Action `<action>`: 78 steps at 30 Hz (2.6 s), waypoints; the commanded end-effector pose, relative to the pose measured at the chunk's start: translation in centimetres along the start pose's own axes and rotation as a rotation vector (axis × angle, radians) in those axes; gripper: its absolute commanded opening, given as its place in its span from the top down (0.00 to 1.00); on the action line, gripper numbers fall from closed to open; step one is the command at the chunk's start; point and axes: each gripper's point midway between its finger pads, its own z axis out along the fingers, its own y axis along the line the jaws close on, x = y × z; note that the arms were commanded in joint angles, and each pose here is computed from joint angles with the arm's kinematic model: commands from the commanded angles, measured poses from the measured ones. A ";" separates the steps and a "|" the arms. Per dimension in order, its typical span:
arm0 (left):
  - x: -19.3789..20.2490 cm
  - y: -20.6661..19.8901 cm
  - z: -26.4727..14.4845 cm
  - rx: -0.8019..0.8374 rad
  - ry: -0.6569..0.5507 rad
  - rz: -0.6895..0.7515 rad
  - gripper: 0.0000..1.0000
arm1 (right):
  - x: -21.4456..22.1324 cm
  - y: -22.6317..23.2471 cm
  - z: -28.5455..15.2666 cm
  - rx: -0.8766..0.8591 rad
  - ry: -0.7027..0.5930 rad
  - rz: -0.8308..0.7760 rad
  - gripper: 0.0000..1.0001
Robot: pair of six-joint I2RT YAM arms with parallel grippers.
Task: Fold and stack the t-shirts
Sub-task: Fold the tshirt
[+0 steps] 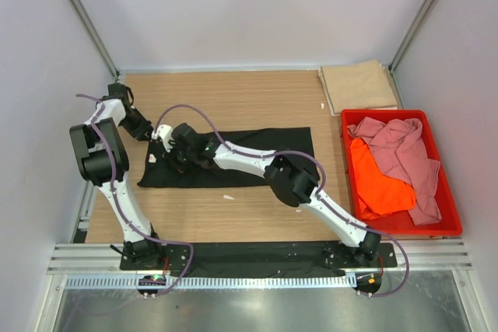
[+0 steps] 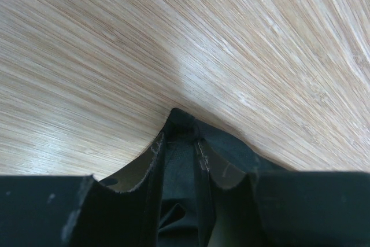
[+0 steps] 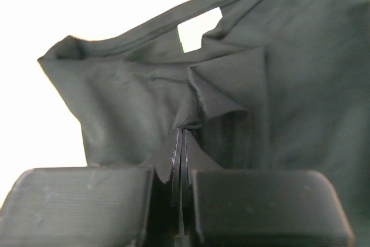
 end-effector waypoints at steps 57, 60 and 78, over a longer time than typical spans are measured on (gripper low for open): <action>11.3 1.7 -8.2 0.161 0.032 -0.092 0.62 | 1.4 -3.5 -10.9 0.645 -0.049 1.066 0.62; 11.4 1.9 -7.8 0.158 0.032 -0.103 0.62 | 2.0 -3.5 -10.5 0.648 -0.046 1.088 0.62; 13.1 3.0 -6.2 0.139 0.059 -0.128 0.66 | 5.5 -2.9 -8.9 0.637 -0.017 1.219 0.65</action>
